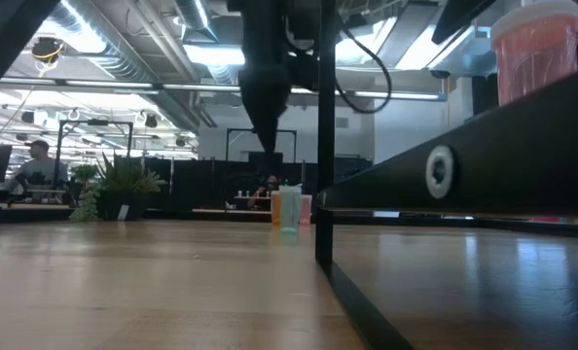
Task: Pick and place medicine bottles onto shelf by color
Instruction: Put the blue pill bottle on the shelf aligned with the other blue pill bottles
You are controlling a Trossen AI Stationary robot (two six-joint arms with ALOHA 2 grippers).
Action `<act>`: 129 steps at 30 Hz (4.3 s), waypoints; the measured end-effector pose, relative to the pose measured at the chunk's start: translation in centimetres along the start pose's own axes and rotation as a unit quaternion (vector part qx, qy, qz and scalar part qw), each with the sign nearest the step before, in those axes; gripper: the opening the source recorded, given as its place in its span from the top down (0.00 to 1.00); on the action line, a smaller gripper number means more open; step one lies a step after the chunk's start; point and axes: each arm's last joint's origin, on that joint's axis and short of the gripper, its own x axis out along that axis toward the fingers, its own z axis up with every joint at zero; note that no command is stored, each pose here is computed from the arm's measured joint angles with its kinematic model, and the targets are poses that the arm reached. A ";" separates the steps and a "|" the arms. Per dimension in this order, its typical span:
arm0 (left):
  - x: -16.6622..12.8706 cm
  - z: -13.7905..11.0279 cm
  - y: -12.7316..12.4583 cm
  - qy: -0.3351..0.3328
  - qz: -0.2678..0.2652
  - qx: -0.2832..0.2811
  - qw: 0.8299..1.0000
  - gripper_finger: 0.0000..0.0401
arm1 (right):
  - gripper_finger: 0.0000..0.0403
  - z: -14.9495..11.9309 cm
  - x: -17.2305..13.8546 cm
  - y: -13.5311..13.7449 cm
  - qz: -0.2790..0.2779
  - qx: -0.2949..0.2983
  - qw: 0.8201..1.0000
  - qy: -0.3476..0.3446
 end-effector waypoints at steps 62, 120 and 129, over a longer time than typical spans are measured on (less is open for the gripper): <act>-10.6 -19.6 -8.4 -0.232 0.009 -0.108 0.967 0.37 | 0.38 8.0 12.5 -4.4 0.106 -0.137 0.982 -0.077; -10.5 -19.8 -8.4 -0.220 0.001 -0.119 0.968 0.37 | 0.63 6.0 26.1 -4.7 0.145 -0.132 0.980 0.022; -10.5 -19.8 -8.4 -0.219 0.001 -0.119 0.968 0.37 | 0.68 6.0 26.0 -4.7 0.145 -0.133 0.980 0.021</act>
